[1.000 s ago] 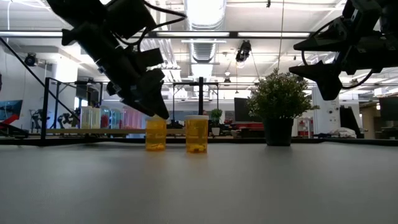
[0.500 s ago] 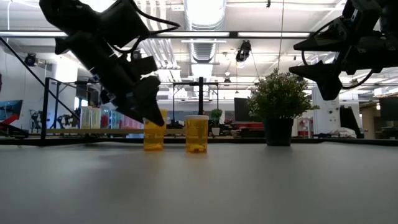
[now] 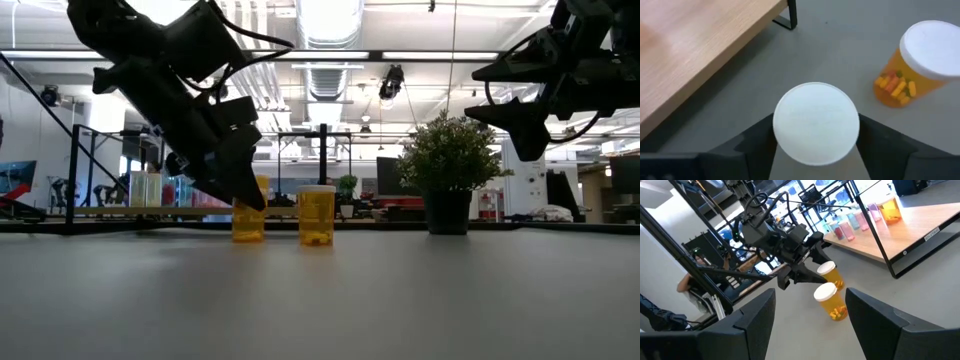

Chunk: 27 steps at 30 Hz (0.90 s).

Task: Pick and place medicine bottles onto shelf by color
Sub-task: Put the left orange pill bottle on the shelf aligned with the other orange pill bottle

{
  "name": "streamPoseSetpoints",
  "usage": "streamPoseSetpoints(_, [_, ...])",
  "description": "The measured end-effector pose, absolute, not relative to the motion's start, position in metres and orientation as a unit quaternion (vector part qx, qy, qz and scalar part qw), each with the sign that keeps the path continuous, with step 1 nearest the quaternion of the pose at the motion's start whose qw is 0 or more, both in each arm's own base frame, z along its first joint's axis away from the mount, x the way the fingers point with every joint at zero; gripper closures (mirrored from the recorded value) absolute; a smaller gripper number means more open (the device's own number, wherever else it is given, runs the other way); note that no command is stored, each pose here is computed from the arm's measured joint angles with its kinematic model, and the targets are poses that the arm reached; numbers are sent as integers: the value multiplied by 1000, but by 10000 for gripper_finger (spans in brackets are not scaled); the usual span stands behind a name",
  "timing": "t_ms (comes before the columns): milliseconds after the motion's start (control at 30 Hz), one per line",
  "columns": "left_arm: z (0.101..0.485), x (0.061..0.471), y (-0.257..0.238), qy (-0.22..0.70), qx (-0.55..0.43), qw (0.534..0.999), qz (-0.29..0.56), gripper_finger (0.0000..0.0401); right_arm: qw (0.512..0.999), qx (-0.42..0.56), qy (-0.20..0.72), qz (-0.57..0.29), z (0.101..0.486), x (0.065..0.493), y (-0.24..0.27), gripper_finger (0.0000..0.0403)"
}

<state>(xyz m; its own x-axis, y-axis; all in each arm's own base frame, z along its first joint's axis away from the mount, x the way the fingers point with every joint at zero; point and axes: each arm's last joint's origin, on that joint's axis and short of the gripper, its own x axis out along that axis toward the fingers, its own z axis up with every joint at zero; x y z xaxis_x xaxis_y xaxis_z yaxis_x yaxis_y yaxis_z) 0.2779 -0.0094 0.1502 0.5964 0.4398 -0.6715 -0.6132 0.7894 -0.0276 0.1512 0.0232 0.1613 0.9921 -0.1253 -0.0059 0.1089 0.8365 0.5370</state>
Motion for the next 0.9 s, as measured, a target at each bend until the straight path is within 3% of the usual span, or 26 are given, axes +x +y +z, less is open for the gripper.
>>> streamPoseSetpoints(300, [151, 279, -10, 332, -128, 887, 295, 226, 958, 279, -15, -61, 161, 151, 23, 172])
streamPoseSetpoints(900, [171, 283, -9, 300, -115, 902, 290, 221, 958, 279, -15, -61, 161, 151, 23, 172])
